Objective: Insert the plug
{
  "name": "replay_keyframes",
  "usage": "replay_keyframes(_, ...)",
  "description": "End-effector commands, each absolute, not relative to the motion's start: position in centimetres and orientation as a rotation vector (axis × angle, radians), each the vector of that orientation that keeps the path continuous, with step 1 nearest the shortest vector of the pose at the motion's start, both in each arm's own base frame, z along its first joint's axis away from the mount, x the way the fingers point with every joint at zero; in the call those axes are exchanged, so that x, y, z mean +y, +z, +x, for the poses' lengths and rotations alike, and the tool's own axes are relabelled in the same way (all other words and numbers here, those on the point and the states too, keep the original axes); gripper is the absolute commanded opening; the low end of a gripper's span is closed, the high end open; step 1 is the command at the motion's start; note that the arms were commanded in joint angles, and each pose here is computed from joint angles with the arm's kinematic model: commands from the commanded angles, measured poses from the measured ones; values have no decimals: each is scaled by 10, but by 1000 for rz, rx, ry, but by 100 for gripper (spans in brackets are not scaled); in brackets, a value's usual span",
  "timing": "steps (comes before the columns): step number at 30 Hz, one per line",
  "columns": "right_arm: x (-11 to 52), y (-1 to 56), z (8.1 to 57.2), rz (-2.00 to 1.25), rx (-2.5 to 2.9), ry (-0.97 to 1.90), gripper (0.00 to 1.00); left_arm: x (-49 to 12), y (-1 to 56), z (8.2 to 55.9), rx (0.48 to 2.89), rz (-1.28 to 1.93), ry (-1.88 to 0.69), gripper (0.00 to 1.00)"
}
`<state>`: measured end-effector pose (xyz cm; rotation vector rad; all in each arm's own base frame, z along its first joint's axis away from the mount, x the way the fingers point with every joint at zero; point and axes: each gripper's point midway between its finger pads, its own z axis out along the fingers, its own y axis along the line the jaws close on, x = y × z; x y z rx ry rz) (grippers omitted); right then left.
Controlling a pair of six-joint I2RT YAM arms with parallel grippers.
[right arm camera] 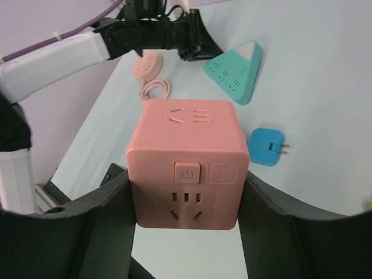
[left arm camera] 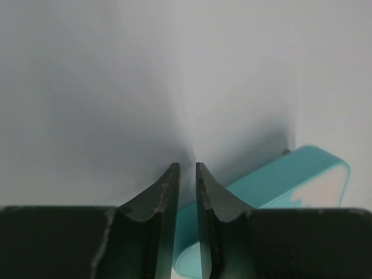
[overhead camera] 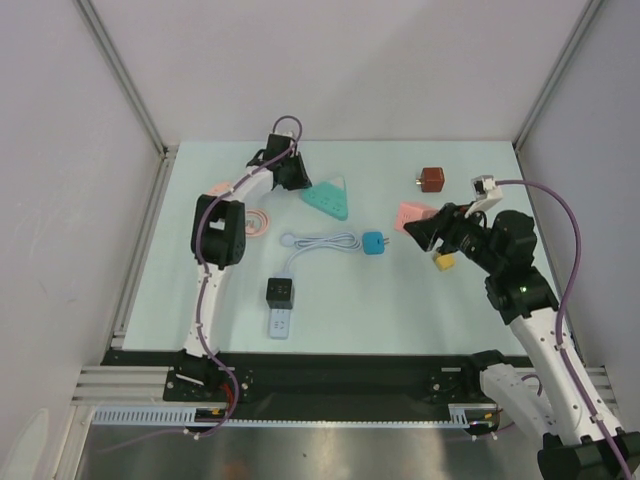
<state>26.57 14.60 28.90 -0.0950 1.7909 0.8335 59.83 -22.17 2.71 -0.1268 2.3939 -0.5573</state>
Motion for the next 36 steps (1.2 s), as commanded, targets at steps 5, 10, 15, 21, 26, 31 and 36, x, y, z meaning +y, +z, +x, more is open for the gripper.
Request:
replay_keyframes(5, 132, 299, 294, -81, 1922, 673, 0, -240, 32, 497, 2539, -70, -680, 25)
replay_keyframes(10, 140, 282, 331, -106, 2103, 556, 0, -258, 32, 465, 2516, -42, -802, 25)
replay_keyframes(15, 168, 267, 365, -234, 2235, 441, 0, -261, 53, 466, 2479, -14, -831, 29)
replay_keyframes(21, 225, 235, 401, -536, 2318, 443, 0, -204, 104, 478, 2413, -120, -690, 40)
replay_keyframes(26, 270, 213, 411, -793, 2270, 507, 0, -175, 167, 443, 2303, -95, -714, 48)
replay_keyframes(31, 286, 174, 422, -946, 2300, 525, 0, -172, 170, 381, 2317, 44, -767, 99)
replay_keyframes(36, 293, 155, 428, -985, 2350, 541, 0, -166, 174, 347, 2318, 102, -773, 100)
